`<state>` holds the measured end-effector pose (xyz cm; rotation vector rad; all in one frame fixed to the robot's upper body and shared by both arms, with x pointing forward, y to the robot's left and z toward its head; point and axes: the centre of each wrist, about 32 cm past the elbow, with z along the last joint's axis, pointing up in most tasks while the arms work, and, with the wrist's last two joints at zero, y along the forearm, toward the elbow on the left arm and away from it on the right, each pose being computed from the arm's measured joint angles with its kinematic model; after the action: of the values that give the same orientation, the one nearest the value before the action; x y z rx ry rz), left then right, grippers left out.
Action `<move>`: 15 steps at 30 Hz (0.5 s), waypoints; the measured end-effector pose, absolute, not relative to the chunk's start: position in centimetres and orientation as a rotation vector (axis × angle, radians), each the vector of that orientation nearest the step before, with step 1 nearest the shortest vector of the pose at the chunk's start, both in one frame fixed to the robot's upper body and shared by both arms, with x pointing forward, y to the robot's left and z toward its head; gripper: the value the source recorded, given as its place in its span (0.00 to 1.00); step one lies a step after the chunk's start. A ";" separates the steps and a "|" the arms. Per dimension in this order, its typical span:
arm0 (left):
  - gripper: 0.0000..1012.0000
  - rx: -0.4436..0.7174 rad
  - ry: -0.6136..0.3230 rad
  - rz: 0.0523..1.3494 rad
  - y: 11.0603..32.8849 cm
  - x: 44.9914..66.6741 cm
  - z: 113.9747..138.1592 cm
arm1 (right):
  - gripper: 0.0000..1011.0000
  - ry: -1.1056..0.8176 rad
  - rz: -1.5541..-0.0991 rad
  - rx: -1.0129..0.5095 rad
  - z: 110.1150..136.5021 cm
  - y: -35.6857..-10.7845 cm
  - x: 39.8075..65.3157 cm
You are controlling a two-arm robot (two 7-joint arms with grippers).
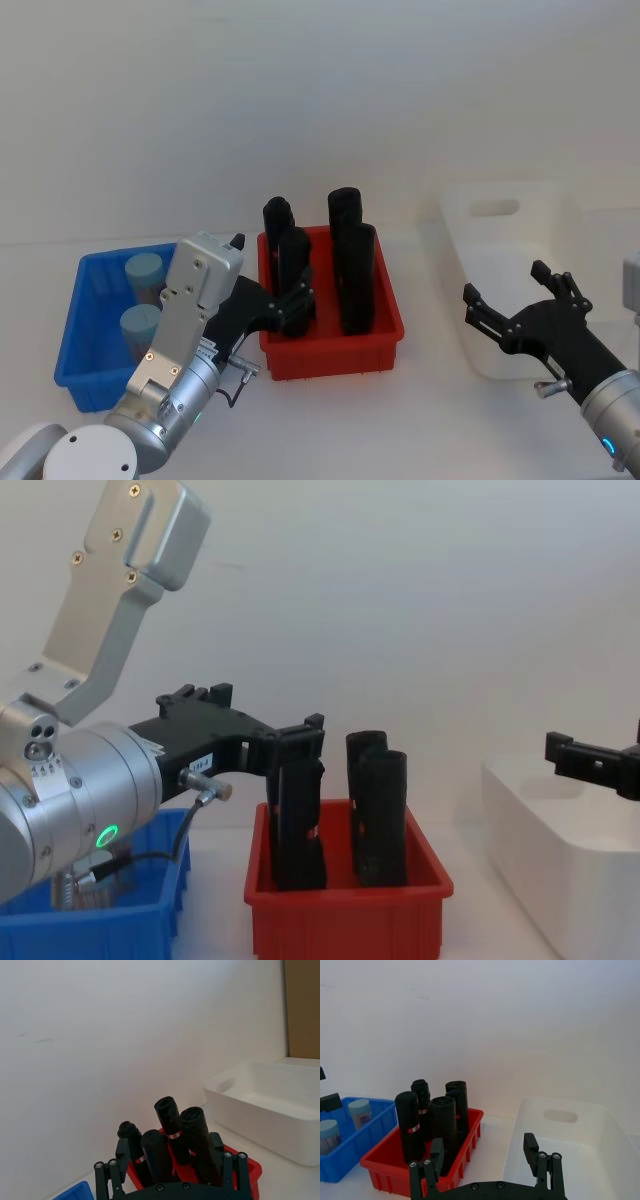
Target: Pick the cotton swabs from the blue box and place them into the white box.
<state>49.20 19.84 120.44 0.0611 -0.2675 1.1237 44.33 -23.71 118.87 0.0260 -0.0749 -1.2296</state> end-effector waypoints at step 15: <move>0.99 0.061 -0.268 1.124 19.8 49.2 120.4 | 0.99 -0.075 -1.230 0.026 118.9 -23.7 44.3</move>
<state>49.20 19.84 120.44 0.0612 -0.2676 1.1237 44.33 -23.71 118.87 0.0260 -0.0748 -1.2295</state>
